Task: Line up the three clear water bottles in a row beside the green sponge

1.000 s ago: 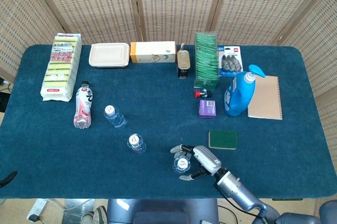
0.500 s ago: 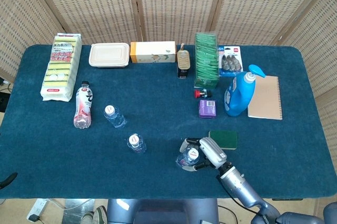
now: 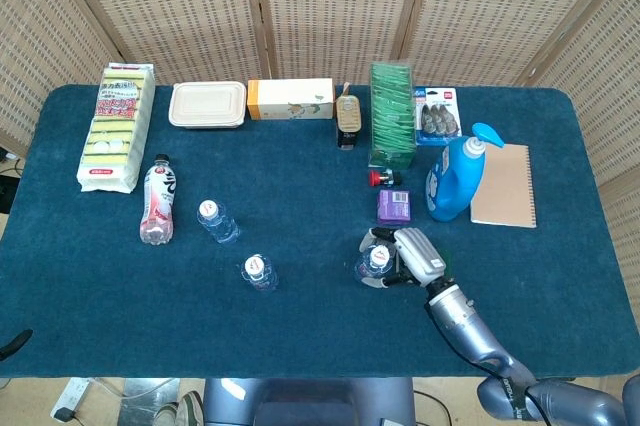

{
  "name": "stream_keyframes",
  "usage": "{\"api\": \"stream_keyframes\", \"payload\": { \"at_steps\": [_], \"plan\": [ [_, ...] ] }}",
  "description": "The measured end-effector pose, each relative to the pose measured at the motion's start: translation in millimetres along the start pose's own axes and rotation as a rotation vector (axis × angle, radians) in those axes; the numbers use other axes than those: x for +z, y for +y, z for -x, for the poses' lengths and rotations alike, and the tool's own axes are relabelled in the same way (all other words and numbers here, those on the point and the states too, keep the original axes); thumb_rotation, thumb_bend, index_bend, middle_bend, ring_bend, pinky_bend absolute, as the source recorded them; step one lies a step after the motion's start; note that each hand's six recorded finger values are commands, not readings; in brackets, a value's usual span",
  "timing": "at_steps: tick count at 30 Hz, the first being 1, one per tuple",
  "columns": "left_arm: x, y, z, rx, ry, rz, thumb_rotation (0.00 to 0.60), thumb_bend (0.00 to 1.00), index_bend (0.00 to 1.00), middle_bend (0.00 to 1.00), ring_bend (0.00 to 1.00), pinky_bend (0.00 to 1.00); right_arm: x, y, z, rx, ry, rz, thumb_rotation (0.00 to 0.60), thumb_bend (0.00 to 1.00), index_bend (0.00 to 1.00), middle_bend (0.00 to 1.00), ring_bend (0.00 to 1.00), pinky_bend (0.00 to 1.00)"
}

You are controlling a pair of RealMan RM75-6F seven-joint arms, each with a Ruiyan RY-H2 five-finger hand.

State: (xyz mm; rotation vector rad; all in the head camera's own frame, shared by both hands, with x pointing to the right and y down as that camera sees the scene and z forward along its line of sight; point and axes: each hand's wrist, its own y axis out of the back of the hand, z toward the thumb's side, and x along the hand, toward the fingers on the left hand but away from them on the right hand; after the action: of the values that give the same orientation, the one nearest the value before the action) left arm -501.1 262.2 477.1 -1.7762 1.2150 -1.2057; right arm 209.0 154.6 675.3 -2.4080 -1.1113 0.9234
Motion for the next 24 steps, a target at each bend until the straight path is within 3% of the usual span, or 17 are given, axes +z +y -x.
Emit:
{"api": "stream_keyframes", "payload": {
  "at_steps": [24],
  "plan": [
    [-1,2,2,0.008,0.001,0.006,0.600,0.16,0.00,0.00,0.00,0.05,-23,13,1,-0.017,-0.050,-0.118,0.600,0.18,0.49,0.58,0.51,0.58]
  ]
}}
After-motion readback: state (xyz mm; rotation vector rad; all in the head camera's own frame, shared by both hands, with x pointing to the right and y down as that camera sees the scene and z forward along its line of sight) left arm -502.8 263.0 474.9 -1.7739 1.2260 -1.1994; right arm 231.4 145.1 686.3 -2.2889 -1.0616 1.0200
